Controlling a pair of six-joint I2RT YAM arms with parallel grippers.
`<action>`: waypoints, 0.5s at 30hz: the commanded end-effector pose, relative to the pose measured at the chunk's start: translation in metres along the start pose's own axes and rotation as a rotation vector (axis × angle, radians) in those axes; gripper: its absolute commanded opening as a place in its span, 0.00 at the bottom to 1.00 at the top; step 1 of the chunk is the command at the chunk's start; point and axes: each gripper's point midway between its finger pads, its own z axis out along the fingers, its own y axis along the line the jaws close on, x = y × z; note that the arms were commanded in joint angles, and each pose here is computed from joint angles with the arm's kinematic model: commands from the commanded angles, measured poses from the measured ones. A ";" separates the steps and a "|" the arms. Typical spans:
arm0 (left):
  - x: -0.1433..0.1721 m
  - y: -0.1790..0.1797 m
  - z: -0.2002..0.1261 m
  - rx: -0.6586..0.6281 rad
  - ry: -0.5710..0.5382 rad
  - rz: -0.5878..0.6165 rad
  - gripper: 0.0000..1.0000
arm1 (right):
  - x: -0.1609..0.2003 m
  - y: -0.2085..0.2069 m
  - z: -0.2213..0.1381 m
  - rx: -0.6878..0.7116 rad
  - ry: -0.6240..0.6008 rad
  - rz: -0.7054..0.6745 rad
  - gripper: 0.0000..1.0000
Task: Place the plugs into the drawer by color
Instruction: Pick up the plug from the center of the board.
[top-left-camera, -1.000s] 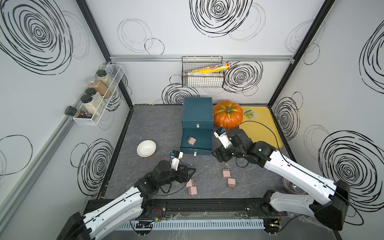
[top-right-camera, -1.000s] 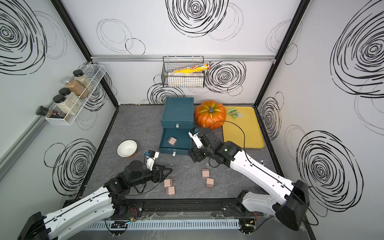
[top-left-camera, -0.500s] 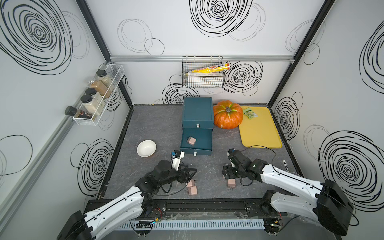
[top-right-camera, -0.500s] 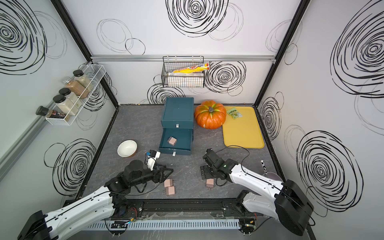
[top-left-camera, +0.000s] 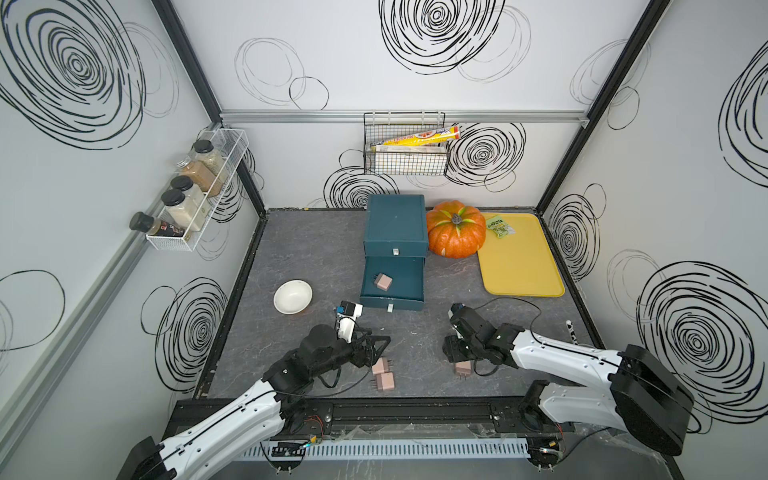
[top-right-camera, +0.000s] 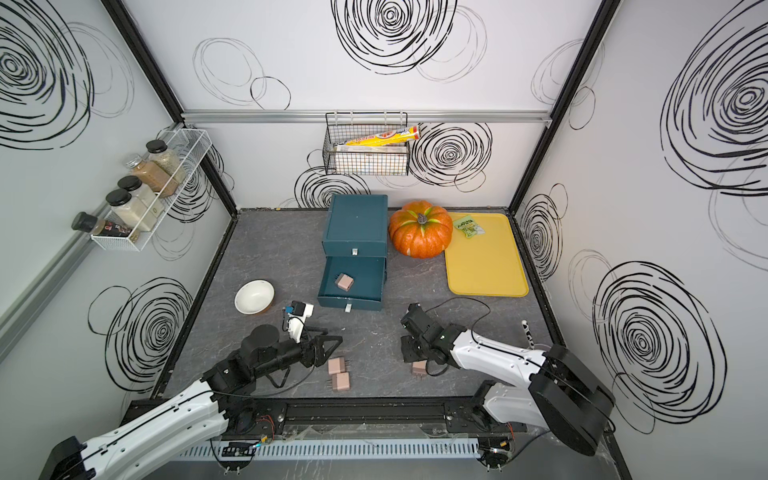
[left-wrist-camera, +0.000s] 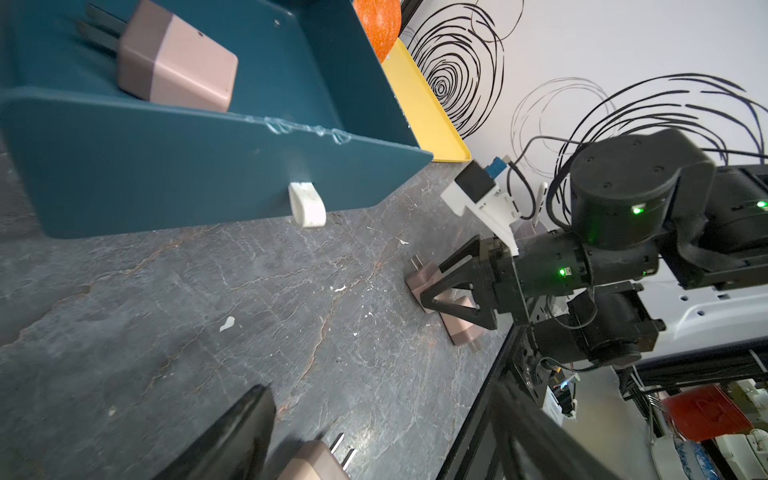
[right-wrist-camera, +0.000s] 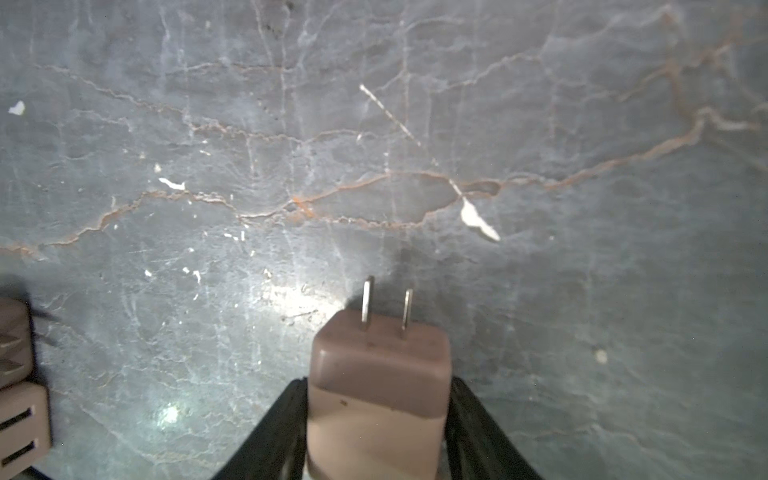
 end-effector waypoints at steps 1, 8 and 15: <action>-0.001 0.001 0.000 -0.007 -0.015 -0.001 0.88 | 0.006 -0.003 0.005 0.007 0.012 -0.022 0.42; -0.008 0.017 -0.007 -0.103 -0.058 -0.026 0.88 | -0.058 0.039 -0.065 -0.117 -0.208 -0.082 0.30; -0.016 0.025 -0.014 -0.146 -0.114 -0.049 0.88 | -0.130 0.132 -0.132 -0.317 -0.347 -0.518 0.30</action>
